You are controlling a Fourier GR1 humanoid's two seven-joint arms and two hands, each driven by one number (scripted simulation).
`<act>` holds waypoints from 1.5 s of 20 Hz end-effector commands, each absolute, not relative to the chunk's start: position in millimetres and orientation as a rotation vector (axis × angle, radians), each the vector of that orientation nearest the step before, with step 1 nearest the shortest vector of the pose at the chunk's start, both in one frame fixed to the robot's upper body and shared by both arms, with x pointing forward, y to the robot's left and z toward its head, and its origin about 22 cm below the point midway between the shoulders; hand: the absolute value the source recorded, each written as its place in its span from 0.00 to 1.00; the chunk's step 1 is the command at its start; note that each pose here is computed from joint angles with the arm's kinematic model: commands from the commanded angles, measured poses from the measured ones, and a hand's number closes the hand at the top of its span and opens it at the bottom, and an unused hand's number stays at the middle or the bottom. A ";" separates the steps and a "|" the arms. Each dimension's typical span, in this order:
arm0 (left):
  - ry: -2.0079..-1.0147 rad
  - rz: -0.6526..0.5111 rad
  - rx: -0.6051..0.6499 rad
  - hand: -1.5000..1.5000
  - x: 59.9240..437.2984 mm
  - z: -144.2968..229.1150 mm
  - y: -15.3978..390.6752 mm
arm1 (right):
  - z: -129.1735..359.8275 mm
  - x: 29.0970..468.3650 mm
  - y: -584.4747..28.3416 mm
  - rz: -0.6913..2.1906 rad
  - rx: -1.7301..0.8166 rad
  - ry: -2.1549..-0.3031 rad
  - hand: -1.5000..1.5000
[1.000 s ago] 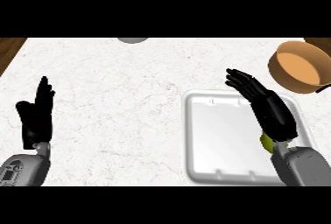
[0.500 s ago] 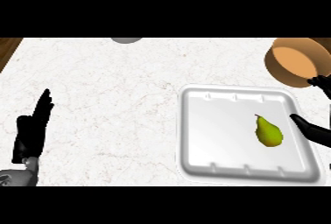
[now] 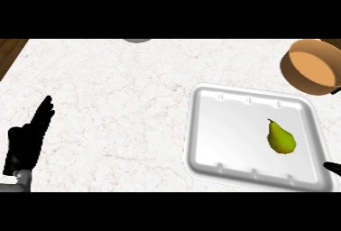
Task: Pick the pear from the tray and place it in the pot
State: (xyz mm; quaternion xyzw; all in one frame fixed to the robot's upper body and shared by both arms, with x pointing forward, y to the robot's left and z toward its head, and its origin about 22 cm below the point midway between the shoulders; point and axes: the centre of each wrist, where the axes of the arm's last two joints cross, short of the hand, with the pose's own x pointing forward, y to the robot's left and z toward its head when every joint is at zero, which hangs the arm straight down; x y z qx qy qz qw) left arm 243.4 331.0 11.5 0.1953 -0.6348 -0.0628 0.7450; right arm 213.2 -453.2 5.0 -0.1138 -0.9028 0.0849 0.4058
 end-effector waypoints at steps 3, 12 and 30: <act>-1.390 -0.158 0.428 0.50 229.9 18.0 328.6 | 32.1 225.1 -471.7 0.516 -0.189 -2.357 0.00; -1.383 -0.147 0.440 0.50 235.7 9.0 328.5 | 72.2 226.4 -447.8 1.077 -0.313 -2.026 0.00; -1.373 -0.153 0.438 0.50 224.1 27.6 325.3 | 80.6 233.6 -385.9 1.276 -0.403 -1.788 0.00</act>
